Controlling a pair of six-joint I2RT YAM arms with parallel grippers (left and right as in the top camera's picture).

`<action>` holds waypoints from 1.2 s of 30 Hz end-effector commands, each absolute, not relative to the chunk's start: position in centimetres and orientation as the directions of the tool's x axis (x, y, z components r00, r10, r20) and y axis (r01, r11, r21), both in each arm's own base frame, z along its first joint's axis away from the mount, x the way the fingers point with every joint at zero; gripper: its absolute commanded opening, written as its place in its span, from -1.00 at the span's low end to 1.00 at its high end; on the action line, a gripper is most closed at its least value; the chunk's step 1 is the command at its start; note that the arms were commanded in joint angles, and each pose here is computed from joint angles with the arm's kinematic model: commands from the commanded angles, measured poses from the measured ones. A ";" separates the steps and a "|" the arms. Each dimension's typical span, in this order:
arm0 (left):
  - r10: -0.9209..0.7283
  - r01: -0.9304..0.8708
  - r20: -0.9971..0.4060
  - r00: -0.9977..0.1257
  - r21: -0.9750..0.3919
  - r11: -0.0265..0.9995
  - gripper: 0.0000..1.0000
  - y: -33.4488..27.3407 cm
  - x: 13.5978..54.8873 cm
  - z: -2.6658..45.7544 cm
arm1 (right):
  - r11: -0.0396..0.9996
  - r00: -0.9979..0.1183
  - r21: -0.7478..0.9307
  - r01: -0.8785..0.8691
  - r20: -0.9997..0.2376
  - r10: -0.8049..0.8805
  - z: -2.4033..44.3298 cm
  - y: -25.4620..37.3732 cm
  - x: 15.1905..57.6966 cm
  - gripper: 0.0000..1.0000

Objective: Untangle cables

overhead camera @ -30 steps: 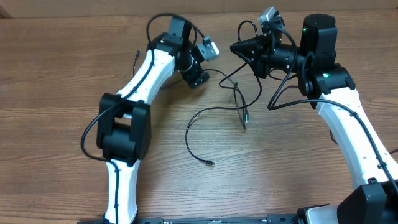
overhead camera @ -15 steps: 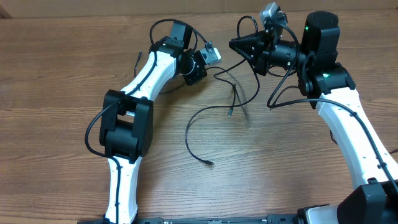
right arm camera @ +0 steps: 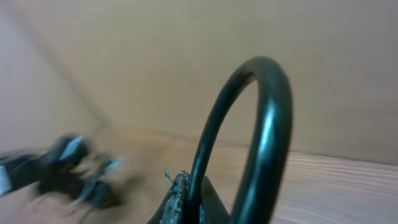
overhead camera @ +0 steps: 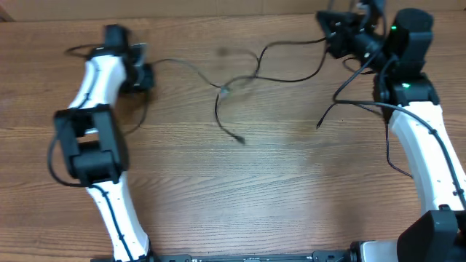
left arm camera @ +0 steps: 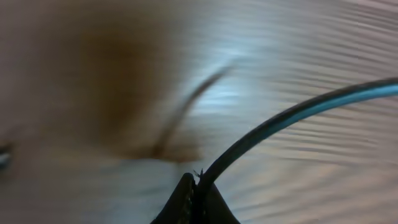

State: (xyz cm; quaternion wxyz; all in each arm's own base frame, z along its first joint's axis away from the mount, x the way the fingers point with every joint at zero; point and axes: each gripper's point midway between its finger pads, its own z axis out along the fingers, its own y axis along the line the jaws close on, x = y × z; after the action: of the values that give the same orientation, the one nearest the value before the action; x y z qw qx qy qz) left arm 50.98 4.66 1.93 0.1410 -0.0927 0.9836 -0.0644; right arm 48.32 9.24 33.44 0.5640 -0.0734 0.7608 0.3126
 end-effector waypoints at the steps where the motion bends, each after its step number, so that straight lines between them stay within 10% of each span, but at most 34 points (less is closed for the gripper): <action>1: -0.513 -0.482 -0.177 -0.840 -0.189 0.855 -0.91 8.1 49.6 1.3 | 0.876 -0.259 0.393 -0.280 -0.909 0.325 35.3 3.6 50.1 -0.92; 18: -0.847 -0.859 -0.143 -0.512 0.088 0.505 -0.91 17.7 42.4 0.8 | 0.898 -0.063 0.376 0.228 -0.915 0.399 34.9 -17.2 48.2 -0.92; 36: -0.837 -0.844 -0.111 -0.536 0.078 0.531 -0.91 16.7 42.4 0.7 | 0.837 -0.120 0.411 0.360 -0.870 0.478 27.0 -24.2 49.2 -0.90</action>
State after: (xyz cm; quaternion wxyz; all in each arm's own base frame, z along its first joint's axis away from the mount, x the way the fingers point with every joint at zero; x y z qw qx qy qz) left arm 42.41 16.68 0.95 0.0320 -0.4844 0.8728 0.0504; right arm 48.64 -23.29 26.88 0.5969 0.2785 0.7503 0.0559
